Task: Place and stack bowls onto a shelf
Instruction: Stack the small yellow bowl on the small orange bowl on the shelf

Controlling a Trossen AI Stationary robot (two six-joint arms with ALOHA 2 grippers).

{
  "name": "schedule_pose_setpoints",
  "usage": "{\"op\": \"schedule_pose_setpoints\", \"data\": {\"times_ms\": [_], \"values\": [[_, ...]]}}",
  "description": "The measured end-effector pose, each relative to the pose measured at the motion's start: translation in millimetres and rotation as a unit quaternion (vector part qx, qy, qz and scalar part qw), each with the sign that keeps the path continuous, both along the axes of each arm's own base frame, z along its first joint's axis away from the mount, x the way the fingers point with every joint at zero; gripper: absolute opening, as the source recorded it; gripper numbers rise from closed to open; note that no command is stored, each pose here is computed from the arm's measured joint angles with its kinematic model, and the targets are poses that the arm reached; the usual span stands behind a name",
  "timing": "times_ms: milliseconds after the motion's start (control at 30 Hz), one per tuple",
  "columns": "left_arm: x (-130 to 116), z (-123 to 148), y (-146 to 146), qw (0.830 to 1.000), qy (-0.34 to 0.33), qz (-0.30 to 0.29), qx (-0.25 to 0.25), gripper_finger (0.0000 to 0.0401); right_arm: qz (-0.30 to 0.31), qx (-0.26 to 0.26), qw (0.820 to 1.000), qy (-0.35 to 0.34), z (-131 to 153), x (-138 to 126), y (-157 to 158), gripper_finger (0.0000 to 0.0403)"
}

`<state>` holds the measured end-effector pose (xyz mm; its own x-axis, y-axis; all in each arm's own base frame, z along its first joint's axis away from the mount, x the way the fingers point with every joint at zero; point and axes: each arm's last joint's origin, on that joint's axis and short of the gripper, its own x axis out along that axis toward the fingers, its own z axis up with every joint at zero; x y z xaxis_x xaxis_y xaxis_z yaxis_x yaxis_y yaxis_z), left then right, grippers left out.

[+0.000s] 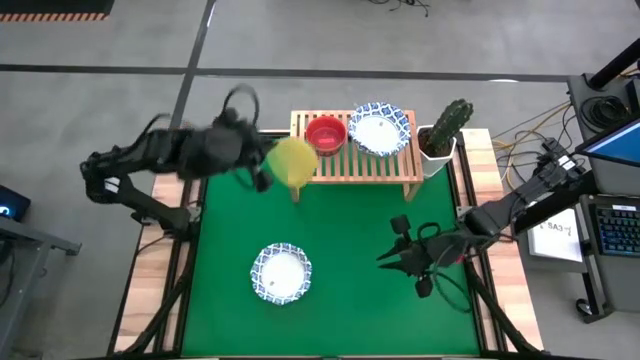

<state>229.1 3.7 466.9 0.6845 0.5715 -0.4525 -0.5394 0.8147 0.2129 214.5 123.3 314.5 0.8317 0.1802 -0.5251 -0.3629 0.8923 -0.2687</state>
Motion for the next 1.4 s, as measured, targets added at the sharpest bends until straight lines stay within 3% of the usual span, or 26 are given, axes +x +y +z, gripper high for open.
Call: {"op": "schedule_pose_setpoints", "data": {"times_ms": [133, 233, 300, 433, 533, 1067, 1400], "values": [[22, -4, 44, 0.999, -0.006, -0.014, -0.04, 0.0, -0.002, -0.002, 0.999, -0.033, 13, -13, -16, 0.0068], [36, -16, 83, 0.998, -0.003, 0.017, -0.064, 0.0, -0.011, 0.003, 0.999, -0.051, 17, -23, -27, 0.0068], [42, -25, 107, 0.996, 0.003, 0.034, -0.081, 0.0, -0.016, 0.012, 0.998, -0.066, 17, -28, -31, 0.0068], [54, -46, 144, 0.989, 0.015, 0.012, -0.144, 0.0, -0.015, 0.028, 0.994, -0.102, 12, -36, -36, 0.0068], [60, -59, 162, 0.987, 0.027, 0.026, -0.158, 0.0, -0.011, 0.022, 0.994, -0.11, 3, -41, -38, 0.0068], [77, -70, 184, 0.99, 0.003, 0.033, -0.137, 0.0001, -0.014, 0.032, 0.993, -0.116, -1, -49, -43, 0.0068], [77, -69, 185, 0.99, -0.003, 0.033, -0.134, 0.0056, -0.025, 0.056, 0.992, -0.111, -1, -48, -43, 0.0068]]}}
